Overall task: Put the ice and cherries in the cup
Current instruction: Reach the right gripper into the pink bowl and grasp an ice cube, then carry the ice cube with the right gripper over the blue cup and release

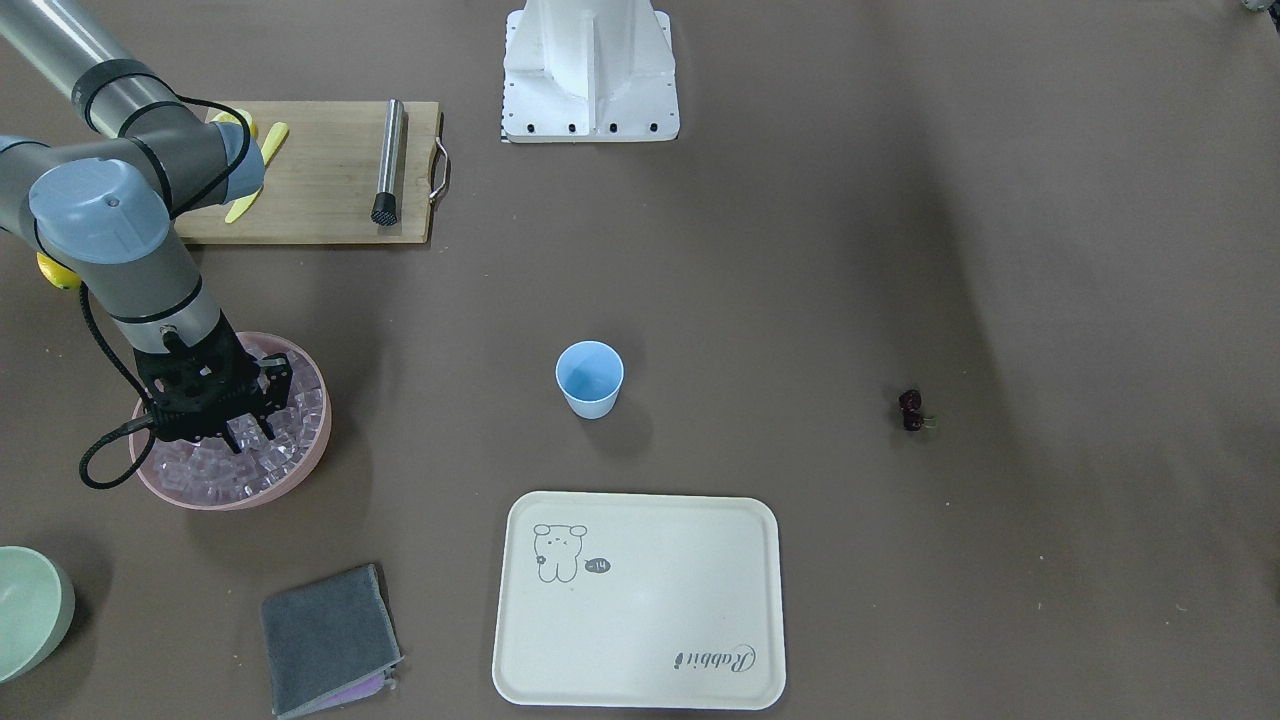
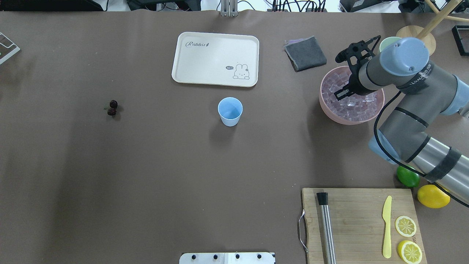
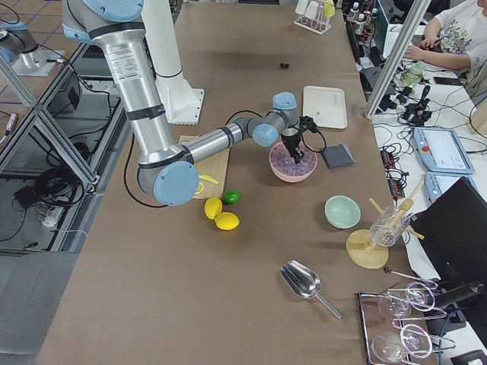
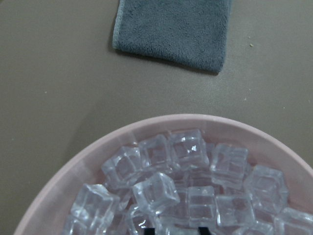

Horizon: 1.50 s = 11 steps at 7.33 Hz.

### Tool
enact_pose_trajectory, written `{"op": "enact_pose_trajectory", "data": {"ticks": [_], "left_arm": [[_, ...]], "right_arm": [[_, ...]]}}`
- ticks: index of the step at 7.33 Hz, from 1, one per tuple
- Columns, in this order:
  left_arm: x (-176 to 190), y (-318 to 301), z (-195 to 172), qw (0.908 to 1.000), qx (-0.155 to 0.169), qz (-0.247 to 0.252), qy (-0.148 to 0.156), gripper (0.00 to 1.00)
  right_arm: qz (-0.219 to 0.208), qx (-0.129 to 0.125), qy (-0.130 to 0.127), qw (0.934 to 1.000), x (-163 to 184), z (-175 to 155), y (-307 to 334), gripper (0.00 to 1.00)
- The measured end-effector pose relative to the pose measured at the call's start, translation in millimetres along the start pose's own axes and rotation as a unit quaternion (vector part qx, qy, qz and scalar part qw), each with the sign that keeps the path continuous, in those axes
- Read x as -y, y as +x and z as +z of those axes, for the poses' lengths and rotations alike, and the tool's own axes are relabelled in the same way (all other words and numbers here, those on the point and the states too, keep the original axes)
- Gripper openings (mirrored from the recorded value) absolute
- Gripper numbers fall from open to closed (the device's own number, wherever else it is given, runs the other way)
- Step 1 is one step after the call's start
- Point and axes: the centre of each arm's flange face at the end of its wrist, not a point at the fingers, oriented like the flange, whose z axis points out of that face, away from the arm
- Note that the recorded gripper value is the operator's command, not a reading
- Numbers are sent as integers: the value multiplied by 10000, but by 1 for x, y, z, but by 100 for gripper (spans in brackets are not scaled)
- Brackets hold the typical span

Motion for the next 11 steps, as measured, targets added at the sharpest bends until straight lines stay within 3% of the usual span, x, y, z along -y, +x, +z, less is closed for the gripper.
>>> {"op": "enact_pose_trajectory", "data": {"ticks": [3,4,7,9,11], "left_arm": [[0,0,0,10000,-2,5,2,98],[1,1,0,10000,-3,13,6,98],[3,4,-1,10000,-11,70,21,98],[6,6,-2,9999,-14,103,40,98],[8,6,-2,9999,-16,104,38,98]], "right_arm": [[302,218,5,9993,13,-39,-13,0],[620,402,7,9973,39,-62,-50,0],[1488,956,36,9842,98,-115,-242,0],[1668,801,-2,9827,115,-103,-315,0],[1665,591,-87,9842,118,-81,-325,0]]}}
